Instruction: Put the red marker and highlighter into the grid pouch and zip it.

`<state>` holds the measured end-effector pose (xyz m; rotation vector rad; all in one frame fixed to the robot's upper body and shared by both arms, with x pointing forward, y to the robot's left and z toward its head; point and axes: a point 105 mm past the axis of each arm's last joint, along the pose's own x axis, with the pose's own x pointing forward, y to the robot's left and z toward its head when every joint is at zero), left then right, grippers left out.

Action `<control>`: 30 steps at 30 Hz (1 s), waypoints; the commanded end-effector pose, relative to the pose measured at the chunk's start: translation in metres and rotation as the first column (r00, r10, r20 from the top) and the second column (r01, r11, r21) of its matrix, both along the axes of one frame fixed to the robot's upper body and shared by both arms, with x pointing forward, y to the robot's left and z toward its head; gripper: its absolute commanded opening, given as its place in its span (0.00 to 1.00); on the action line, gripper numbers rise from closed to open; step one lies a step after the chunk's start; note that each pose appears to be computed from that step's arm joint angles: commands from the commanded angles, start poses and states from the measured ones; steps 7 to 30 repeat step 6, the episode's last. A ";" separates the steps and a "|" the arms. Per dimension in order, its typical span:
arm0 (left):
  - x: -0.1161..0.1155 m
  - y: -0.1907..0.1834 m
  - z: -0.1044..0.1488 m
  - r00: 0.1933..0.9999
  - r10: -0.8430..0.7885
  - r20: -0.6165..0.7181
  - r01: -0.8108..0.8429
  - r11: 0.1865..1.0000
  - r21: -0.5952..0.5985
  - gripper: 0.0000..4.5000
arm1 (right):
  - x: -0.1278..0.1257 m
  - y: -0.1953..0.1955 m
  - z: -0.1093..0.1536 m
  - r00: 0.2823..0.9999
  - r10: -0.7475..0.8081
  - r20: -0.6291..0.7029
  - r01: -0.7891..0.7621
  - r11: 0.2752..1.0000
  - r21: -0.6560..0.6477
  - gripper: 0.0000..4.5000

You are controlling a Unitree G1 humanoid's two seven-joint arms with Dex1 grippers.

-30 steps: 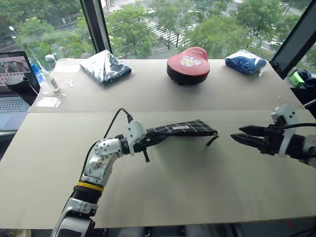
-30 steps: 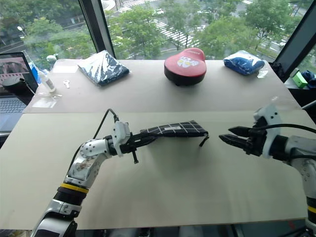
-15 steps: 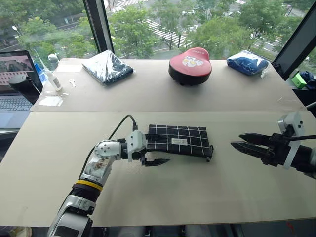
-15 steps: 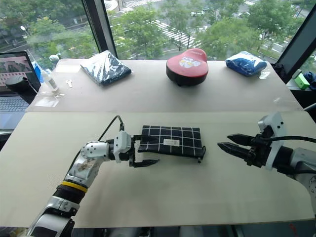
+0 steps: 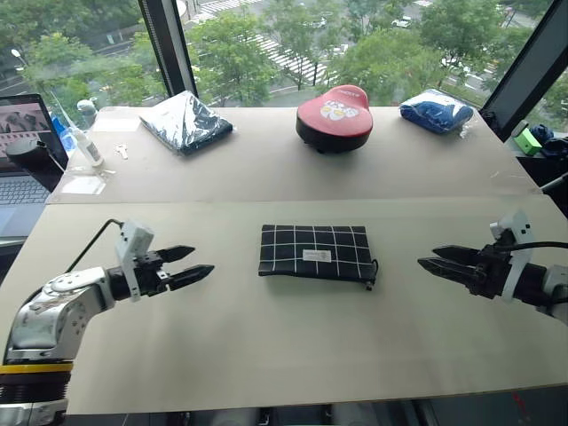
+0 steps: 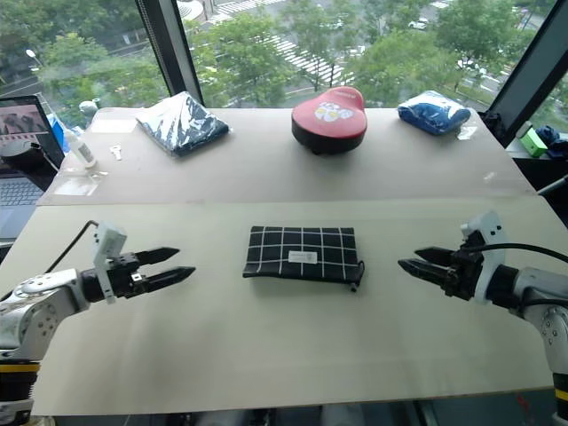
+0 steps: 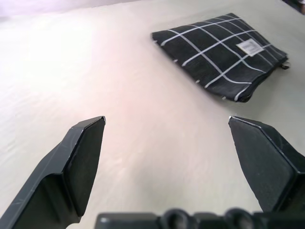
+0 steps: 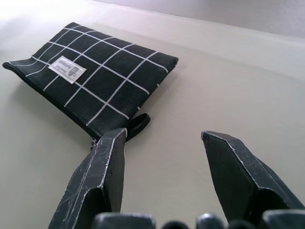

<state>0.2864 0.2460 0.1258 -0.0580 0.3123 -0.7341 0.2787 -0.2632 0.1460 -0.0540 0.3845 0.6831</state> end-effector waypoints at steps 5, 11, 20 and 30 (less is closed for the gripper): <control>-0.011 0.020 0.018 0.989 0.124 0.080 -0.123 0.992 -0.016 0.99 | 0.017 -0.004 0.008 0.999 -0.002 0.053 0.002 1.000 -0.002 0.63; -0.012 0.020 0.018 0.988 0.134 0.082 -0.132 0.991 -0.024 0.99 | 0.018 -0.003 0.007 0.999 -0.003 0.050 0.003 1.000 -0.002 0.63; -0.012 0.020 0.018 0.988 0.134 0.082 -0.132 0.991 -0.024 0.99 | 0.018 -0.003 0.007 0.999 -0.003 0.050 0.003 1.000 -0.002 0.63; -0.012 0.020 0.018 0.988 0.134 0.082 -0.132 0.991 -0.024 0.99 | 0.018 -0.003 0.007 0.999 -0.003 0.050 0.003 1.000 -0.002 0.63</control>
